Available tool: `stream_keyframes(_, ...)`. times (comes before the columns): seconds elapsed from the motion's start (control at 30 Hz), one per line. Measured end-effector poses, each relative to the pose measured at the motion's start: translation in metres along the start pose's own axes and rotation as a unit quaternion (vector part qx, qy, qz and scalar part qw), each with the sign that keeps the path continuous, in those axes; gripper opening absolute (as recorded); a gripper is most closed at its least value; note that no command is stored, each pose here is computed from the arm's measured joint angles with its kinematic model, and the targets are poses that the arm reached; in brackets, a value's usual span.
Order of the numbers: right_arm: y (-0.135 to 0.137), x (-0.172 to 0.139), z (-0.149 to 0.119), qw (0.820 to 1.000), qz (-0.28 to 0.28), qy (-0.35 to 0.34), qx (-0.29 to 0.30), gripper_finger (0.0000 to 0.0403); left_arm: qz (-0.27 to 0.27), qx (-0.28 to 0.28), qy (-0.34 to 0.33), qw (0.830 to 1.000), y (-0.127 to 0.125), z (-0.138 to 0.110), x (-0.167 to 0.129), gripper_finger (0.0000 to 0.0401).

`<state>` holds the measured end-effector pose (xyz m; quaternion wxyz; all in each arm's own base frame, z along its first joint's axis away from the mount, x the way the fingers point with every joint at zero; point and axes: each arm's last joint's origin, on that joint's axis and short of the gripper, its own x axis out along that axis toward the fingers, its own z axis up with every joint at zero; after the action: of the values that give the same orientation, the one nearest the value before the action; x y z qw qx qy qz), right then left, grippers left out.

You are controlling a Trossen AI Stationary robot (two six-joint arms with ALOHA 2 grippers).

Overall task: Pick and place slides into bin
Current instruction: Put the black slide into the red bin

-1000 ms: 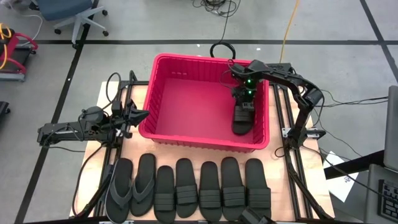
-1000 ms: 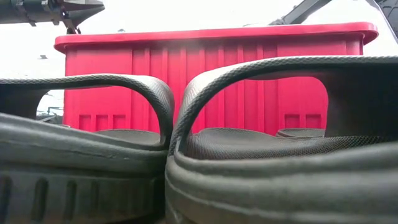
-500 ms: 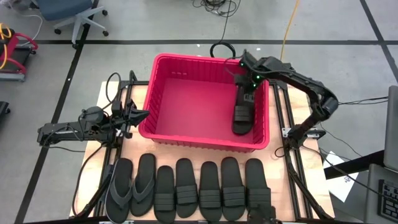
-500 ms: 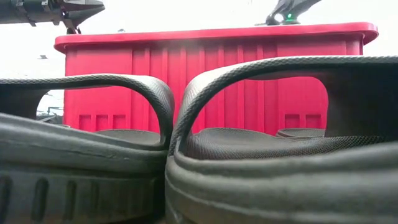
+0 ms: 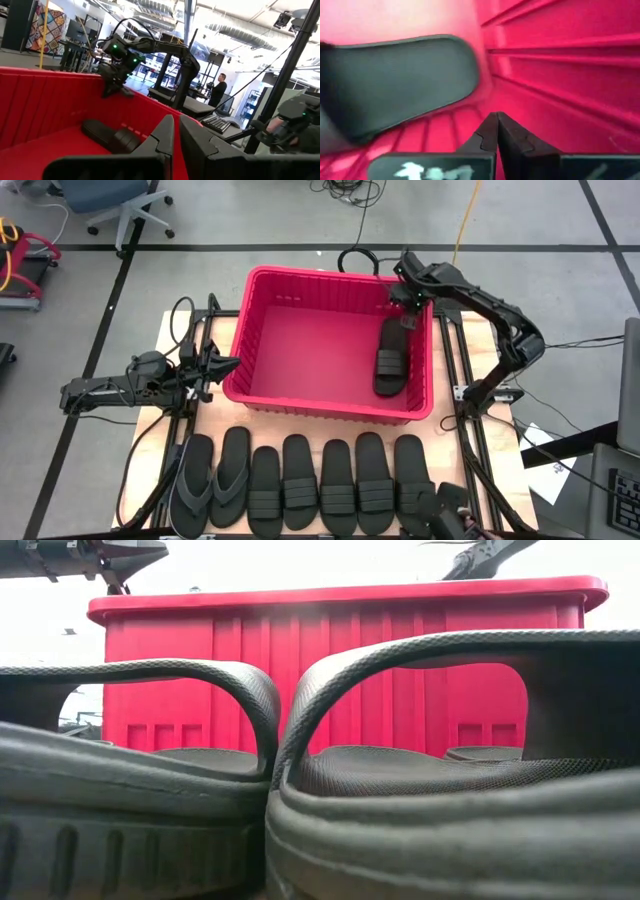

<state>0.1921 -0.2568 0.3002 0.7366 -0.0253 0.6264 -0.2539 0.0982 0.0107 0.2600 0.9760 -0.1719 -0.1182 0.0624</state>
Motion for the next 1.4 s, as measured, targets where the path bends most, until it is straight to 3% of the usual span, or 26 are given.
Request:
stream_keyframes(0.33, -0.022, 0.006, 0.000, 0.998, -0.044, -0.039, -0.017, 0.0000, 0.000, 0.000, 0.000, 1.000, 0.000, 0.000, 0.000, 0.0026)
stream_keyframes(0.63, -0.031, 0.027, 0.007, 0.997, -0.063, -0.031, -0.036, 0.0000, 0.014, 0.005, -0.004, 1.000, 0.001, 0.000, 0.000, 0.0026)
stream_keyframes(0.9, -0.026, 0.023, 0.006, 0.997, -0.058, -0.029, -0.041, 0.0000, 0.016, 0.004, -0.005, 1.000, 0.001, 0.000, 0.000, 0.0026)
stream_keyframes(1.1, -0.007, -0.013, 0.010, 0.994, -0.065, -0.063, -0.056, 0.0000, 0.012, 0.003, -0.004, 1.000, 0.001, 0.000, 0.000, 0.0026)
stream_keyframes(1.23, 0.013, -0.054, 0.010, 0.989, -0.068, -0.116, -0.065, 0.0000, 0.008, 0.001, -0.007, 1.000, 0.000, 0.001, 0.000, 0.0026)
stream_keyframes(1.4, 0.051, -0.125, -0.008, 0.974, 0.051, -0.186, -0.122, 0.0000, -0.024, 0.000, -0.016, 1.000, -0.002, 0.004, 0.000, 0.0026)
